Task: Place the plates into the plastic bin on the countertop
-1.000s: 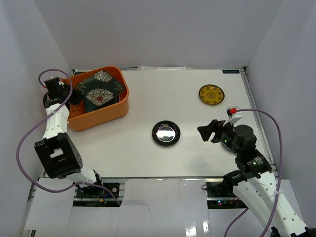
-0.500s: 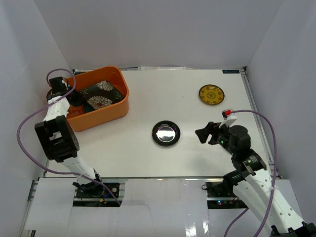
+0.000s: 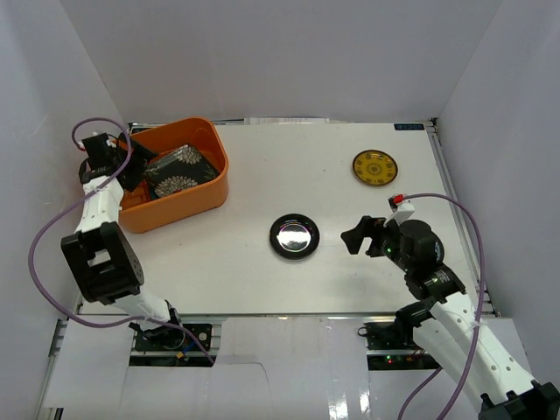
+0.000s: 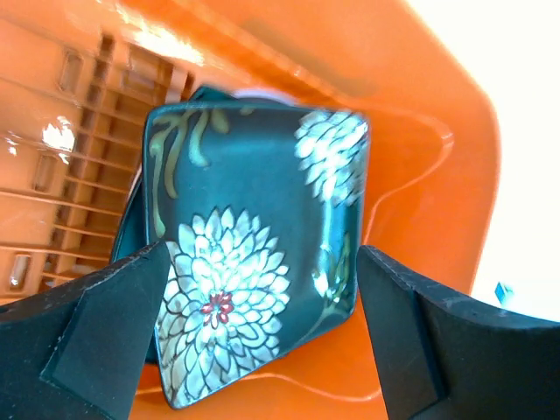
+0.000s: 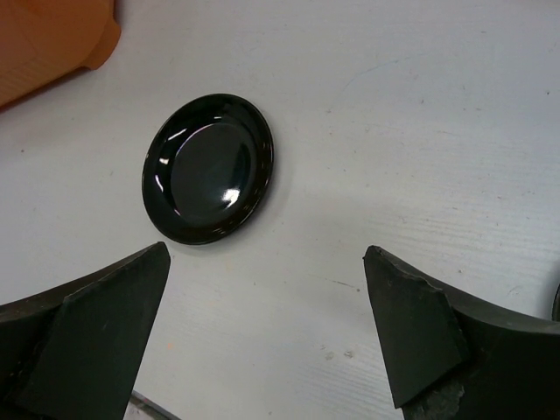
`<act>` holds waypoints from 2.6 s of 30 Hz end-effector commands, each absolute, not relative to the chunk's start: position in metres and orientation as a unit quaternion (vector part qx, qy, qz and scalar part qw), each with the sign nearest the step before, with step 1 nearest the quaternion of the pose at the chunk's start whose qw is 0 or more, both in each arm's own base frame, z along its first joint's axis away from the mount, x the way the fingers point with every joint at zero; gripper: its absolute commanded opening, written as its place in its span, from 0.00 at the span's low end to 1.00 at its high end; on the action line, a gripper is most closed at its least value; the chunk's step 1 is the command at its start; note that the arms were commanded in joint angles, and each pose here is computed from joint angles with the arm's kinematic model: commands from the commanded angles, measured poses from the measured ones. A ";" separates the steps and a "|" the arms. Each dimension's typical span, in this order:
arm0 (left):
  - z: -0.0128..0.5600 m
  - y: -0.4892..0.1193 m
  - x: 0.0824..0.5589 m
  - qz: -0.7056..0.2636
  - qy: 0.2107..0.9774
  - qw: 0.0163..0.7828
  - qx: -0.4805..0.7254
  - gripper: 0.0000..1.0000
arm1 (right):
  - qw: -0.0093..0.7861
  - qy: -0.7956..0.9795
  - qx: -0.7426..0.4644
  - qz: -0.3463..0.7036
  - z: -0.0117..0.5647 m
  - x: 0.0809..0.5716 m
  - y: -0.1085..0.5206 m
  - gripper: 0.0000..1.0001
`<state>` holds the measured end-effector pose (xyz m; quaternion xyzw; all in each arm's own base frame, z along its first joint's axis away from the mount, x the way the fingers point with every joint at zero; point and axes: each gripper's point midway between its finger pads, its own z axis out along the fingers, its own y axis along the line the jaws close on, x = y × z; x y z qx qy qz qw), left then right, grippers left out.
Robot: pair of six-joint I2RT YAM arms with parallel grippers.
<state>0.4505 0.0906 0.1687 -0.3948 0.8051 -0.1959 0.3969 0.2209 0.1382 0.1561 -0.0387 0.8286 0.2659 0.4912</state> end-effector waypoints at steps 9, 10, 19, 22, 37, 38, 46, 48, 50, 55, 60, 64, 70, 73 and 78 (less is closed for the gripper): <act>0.249 0.108 0.414 0.043 0.730 0.567 -0.380 0.98 | 0.518 0.835 0.057 0.175 0.151 0.259 0.107 0.92; 0.250 0.109 0.413 0.057 0.730 0.568 -0.375 0.98 | 0.515 0.837 0.059 0.173 0.150 0.261 0.107 0.92; 0.243 0.092 0.408 0.068 0.756 0.554 -0.341 0.98 | 0.550 0.821 0.091 0.123 0.168 0.276 0.087 0.92; 0.289 0.038 0.389 0.001 0.734 0.610 -0.300 0.94 | 0.571 0.810 0.116 0.070 0.180 0.282 0.065 0.90; 0.132 -0.248 0.252 -0.270 0.872 0.404 -0.056 0.85 | 0.495 0.753 0.429 -0.061 0.101 0.238 -0.097 0.91; 0.131 -0.251 0.257 -0.277 0.865 0.413 -0.063 0.86 | 0.477 0.751 0.454 -0.047 0.089 0.231 -0.106 0.90; 0.084 -0.271 0.271 -0.304 0.870 0.379 -0.089 0.89 | 0.406 0.758 0.510 0.031 0.030 0.218 -0.096 0.94; 0.066 -0.273 0.274 -0.306 0.878 0.355 -0.100 0.89 | 0.401 0.760 0.507 0.070 0.020 0.224 -0.084 1.00; 0.059 -0.275 0.278 -0.304 0.880 0.350 -0.104 0.89 | 0.384 0.766 0.504 0.107 0.009 0.228 -0.071 0.85; 0.030 -0.269 0.292 -0.289 0.888 0.332 -0.133 0.88 | 0.386 0.758 0.490 0.191 0.000 0.241 -0.046 0.08; 0.012 -0.267 0.297 -0.279 0.893 0.326 -0.139 0.76 | 0.421 0.745 0.451 0.255 0.026 0.251 -0.029 0.08; 0.002 -0.272 0.295 -0.290 0.893 0.316 -0.139 0.16 | 0.485 0.723 0.392 0.296 0.078 0.265 -0.021 0.08; 0.033 -0.274 0.300 -0.295 0.887 0.336 -0.114 0.00 | 0.545 0.714 0.309 0.313 0.146 0.276 -0.012 0.08; 0.088 -0.276 0.307 -0.318 0.866 0.373 -0.103 0.00 | 0.547 0.698 0.282 0.367 0.161 0.280 0.004 0.08; 0.239 -0.230 0.345 -0.350 0.792 0.486 -0.121 0.00 | 0.565 0.699 0.228 0.374 0.191 0.291 0.026 0.08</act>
